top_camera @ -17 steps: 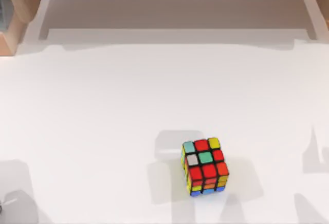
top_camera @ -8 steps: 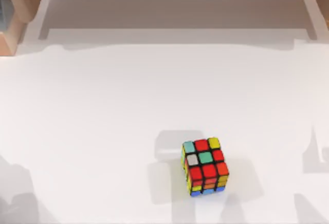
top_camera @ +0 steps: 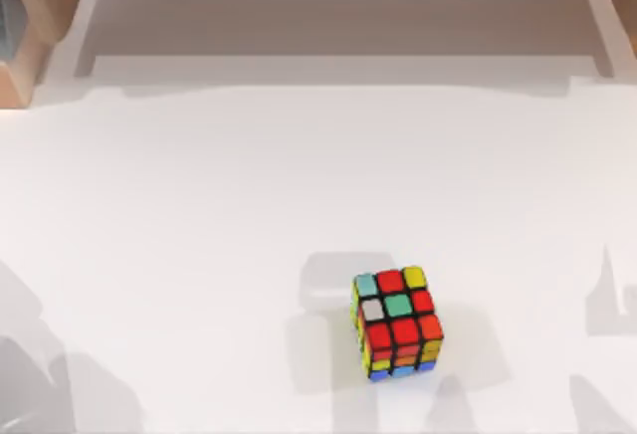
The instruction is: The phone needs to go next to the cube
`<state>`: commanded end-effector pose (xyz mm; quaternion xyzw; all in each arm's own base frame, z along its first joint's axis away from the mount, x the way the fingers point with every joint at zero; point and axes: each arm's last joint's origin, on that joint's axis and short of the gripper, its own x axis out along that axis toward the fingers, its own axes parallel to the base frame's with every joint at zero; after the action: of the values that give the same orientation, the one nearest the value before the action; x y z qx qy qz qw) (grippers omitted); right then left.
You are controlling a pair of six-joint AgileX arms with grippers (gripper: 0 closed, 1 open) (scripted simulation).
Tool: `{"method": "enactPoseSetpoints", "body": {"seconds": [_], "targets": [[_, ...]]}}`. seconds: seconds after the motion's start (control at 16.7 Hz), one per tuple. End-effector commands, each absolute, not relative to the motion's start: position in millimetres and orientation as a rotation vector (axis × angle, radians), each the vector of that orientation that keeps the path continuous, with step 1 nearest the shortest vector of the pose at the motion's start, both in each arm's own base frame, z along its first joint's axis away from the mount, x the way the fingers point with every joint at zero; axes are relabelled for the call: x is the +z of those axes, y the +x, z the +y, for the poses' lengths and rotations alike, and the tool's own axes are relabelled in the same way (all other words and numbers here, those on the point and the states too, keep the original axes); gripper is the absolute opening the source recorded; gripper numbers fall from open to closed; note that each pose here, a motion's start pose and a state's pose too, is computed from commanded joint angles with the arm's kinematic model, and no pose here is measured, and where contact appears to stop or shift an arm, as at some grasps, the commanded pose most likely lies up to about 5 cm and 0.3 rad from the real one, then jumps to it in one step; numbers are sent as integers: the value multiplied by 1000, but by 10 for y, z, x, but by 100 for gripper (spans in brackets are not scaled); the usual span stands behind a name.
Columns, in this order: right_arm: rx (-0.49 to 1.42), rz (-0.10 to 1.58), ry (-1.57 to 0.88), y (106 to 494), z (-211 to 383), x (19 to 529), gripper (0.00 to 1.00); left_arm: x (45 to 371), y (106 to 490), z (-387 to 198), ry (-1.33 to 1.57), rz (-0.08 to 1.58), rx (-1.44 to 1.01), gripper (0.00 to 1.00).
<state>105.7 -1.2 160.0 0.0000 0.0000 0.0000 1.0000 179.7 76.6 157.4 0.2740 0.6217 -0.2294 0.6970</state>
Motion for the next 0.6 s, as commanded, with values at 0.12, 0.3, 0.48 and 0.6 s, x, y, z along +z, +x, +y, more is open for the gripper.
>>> {"method": "enactPoseSetpoints", "body": {"seconds": [0.12, 0.3, 0.48, 0.6], "targets": [[0, 0, 0, 1057, -12, 1600, 100, 1675, 1898, 711, 599, 1363, -474, 0], [0, 0, 0, 1057, -12, 1600, 100, 1803, 2069, 573, 553, 1342, -425, 0], [0, 0, 0, 1057, -12, 1600, 100, 1899, 2251, 368, 483, 1336, -383, 0], [0, 0, 0, 1057, -12, 1600, 100, 1946, 2369, 195, 428, 1342, -358, 0]]}}
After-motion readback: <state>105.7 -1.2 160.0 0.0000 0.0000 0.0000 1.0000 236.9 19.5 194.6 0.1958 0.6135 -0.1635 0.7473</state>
